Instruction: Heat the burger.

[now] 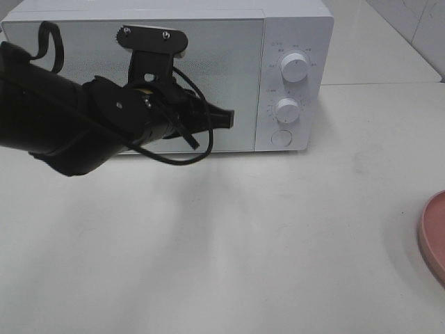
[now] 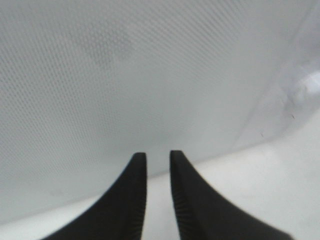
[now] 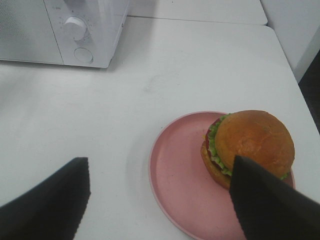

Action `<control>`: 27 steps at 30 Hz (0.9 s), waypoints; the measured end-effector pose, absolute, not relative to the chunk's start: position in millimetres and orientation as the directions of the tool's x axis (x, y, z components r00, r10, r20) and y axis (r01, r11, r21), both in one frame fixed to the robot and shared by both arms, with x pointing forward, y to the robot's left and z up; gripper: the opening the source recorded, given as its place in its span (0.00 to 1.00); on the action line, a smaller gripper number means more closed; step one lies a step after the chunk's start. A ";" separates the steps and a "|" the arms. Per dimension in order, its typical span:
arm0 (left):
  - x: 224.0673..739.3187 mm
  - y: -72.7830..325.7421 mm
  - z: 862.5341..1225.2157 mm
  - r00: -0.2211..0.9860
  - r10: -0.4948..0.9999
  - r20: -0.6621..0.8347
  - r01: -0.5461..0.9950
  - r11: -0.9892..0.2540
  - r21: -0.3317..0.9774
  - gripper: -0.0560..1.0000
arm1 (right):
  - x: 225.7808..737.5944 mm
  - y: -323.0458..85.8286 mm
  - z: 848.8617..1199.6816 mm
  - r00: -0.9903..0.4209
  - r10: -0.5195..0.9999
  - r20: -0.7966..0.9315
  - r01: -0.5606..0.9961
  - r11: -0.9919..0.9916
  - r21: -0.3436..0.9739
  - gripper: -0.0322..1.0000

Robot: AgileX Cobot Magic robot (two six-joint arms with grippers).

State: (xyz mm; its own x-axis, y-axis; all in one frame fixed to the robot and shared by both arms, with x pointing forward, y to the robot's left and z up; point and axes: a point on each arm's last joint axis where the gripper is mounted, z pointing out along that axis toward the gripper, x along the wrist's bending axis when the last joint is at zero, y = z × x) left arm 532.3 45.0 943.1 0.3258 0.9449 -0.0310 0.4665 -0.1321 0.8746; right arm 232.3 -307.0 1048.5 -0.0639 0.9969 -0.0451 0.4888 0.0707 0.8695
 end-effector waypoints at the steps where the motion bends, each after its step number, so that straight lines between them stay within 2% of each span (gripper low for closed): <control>1: 520.4 45.8 938.9 0.355 0.934 -0.051 0.513 -0.149 0.846 0.43 | 232.3 -307.0 1048.5 -0.064 0.997 -0.045 0.489 0.071 0.870 0.77; 2: 520.4 45.8 938.9 0.355 0.934 -0.051 0.513 -0.149 0.846 0.43 | 232.3 -307.0 1048.5 -0.064 0.997 -0.045 0.489 0.071 0.870 0.77; 3: 514.8 46.3 937.4 0.370 0.927 -0.064 0.536 -0.157 0.829 0.58 | 232.3 -307.0 1048.5 -0.064 0.997 -0.045 0.489 0.071 0.870 0.77; 4: 506.5 48.0 937.1 0.394 0.915 -0.091 0.572 -0.167 0.803 0.82 | 232.3 -307.0 1048.5 -0.064 0.997 -0.045 0.489 0.071 0.870 0.77; 5: 506.5 48.0 937.1 0.394 0.915 -0.091 0.572 -0.167 0.803 0.82 | 232.3 -307.0 1048.5 -0.064 0.997 -0.045 0.489 0.071 0.870 0.77; 6: 499.5 50.4 937.9 0.414 0.903 -0.112 0.597 -0.177 0.782 0.93 | 232.3 -307.0 1048.5 -0.064 0.997 -0.045 0.489 0.071 0.870 0.77; 7: 496.8 51.6 938.8 0.420 0.899 -0.120 0.605 -0.179 0.776 0.95 | 232.3 -307.0 1048.5 -0.064 0.997 -0.045 0.489 0.071 0.870 0.77; 14: 478.8 58.8 950.3 0.492 0.857 -0.155 0.628 -0.226 0.745 0.97 | 232.3 -307.0 1048.5 -0.064 0.997 -0.045 0.489 0.071 0.870 0.77; 21: 459.2 79.3 977.6 0.596 0.743 -0.304 0.696 -0.290 0.657 0.97 | 232.3 -307.0 1048.5 -0.064 0.997 -0.045 0.489 0.071 0.870 0.77; 25: 460.4 94.6 986.5 0.584 0.721 -0.373 0.741 -0.284 0.609 0.97 | 232.3 -307.0 1048.5 -0.064 0.997 -0.045 0.489 0.071 0.870 0.77; 27: 464.7 116.8 994.6 0.544 0.726 -0.421 0.787 -0.266 0.557 0.97 | 232.3 -307.0 1048.5 -0.064 0.997 -0.045 0.489 0.071 0.870 0.77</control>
